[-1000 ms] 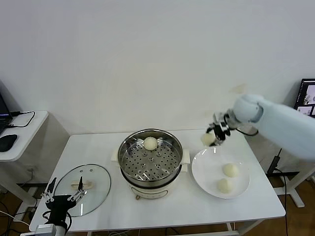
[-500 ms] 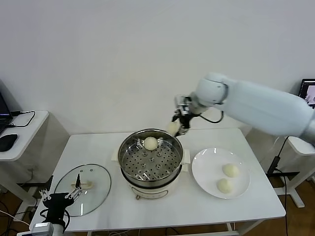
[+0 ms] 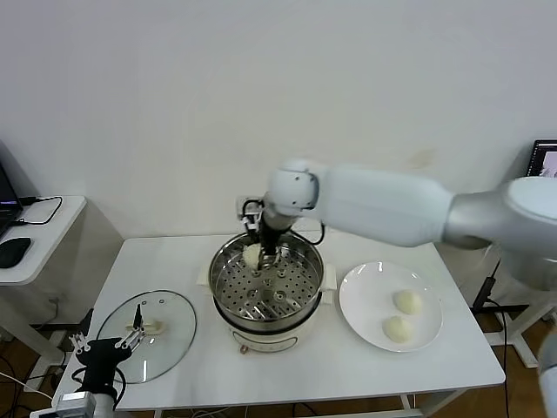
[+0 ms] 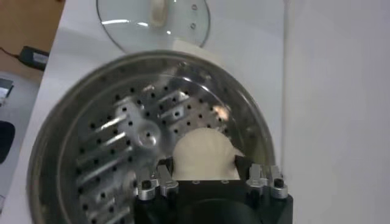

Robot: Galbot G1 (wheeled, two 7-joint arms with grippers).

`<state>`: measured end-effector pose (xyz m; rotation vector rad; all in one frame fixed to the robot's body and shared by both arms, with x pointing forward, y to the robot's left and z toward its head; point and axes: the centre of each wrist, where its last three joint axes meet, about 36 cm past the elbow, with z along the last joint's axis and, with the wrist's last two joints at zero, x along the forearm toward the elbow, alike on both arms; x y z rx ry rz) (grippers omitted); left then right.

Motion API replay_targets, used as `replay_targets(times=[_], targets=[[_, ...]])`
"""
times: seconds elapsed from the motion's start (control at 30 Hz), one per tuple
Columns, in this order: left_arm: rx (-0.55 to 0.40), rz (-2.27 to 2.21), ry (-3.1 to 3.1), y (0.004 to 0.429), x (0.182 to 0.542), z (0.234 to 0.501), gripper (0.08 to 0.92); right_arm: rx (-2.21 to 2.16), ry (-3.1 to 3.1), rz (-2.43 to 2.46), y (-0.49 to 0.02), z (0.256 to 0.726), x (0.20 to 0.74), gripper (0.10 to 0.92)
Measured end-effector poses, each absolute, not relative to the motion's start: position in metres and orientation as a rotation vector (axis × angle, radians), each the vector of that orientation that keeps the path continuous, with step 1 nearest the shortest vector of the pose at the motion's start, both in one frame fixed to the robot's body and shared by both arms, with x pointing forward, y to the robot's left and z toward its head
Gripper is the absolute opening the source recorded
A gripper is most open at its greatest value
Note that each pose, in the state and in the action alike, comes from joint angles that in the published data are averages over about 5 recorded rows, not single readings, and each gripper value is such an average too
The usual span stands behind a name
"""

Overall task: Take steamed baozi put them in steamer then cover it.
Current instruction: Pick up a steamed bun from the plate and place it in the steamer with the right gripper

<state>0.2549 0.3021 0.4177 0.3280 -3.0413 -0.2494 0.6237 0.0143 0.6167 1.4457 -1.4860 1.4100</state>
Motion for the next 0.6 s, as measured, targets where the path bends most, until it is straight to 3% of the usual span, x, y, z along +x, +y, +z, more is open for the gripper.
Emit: replay_targets(times=[0.4, 0.6], targets=[[0.33, -0.252, -3.039, 0.303, 0.256, 0.416, 0.823, 1.429, -1.465, 1.396, 0.049, 0.586, 0.621, 0.639], [0.329, -0.249, -3.041, 0.302, 0.257, 0.416, 0.823, 1.422, -1.468, 1.395, 0.053, 0.583, 0.622, 0.758]])
